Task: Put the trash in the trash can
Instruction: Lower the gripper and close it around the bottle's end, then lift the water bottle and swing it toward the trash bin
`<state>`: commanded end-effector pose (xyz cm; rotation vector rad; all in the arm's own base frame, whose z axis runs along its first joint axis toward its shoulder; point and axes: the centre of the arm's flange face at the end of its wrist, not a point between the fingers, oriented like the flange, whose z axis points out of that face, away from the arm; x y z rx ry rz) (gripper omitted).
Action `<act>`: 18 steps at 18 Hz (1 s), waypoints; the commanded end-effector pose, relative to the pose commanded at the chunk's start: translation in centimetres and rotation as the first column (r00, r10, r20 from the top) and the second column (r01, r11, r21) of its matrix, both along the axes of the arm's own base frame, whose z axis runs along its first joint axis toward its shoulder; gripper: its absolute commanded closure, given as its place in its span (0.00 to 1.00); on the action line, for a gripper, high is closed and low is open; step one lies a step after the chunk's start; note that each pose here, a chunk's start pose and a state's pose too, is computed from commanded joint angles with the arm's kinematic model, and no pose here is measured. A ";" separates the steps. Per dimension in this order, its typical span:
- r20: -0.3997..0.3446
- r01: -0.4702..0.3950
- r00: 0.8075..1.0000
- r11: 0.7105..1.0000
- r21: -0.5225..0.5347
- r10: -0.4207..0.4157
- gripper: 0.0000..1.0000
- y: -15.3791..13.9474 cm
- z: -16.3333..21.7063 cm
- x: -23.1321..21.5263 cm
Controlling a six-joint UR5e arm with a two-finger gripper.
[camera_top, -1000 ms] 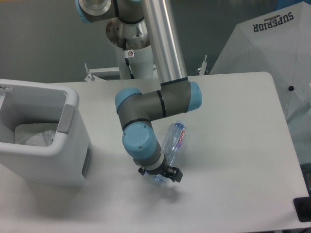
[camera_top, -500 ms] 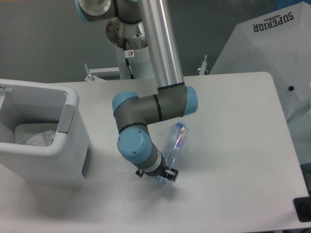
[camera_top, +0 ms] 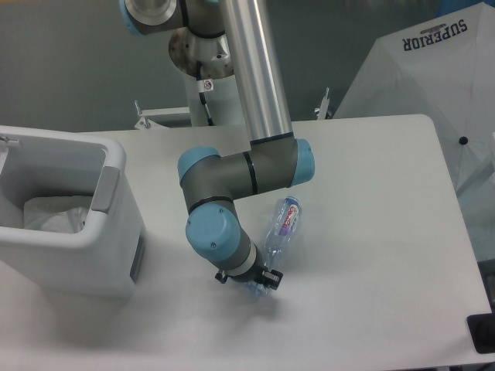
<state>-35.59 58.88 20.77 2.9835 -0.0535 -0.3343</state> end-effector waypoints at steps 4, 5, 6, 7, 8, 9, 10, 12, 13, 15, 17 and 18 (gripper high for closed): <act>0.041 -0.021 0.999 0.994 0.111 0.016 0.67 -0.2 3.3 -0.9; 0.066 -0.027 0.998 0.985 0.168 0.016 0.67 0.1 4.8 -1.1; 0.083 -0.029 0.996 0.977 0.209 0.012 0.67 0.3 5.9 -1.1; 0.095 -0.037 0.995 0.971 0.238 0.015 0.67 0.0 6.8 -1.5; 0.108 -0.047 0.994 0.964 0.261 0.019 0.67 -0.3 7.5 -1.8; 0.121 -0.045 0.993 0.956 0.290 0.010 0.67 0.0 8.2 -1.7; 0.138 -0.046 0.990 0.943 0.329 0.000 0.67 0.3 9.3 -1.6; 0.206 -0.063 0.978 0.903 0.424 -0.028 0.67 0.7 10.9 -1.9; 0.255 -0.082 0.965 0.871 0.485 -0.051 0.67 0.8 11.9 -2.1; 0.345 -0.127 0.931 0.783 0.609 -0.117 0.67 0.9 14.9 -2.2; 0.387 -0.158 0.905 0.703 0.693 -0.177 0.67 0.5 17.8 -2.6; 0.391 -0.162 0.898 0.676 0.719 -0.201 0.67 0.6 19.0 -2.4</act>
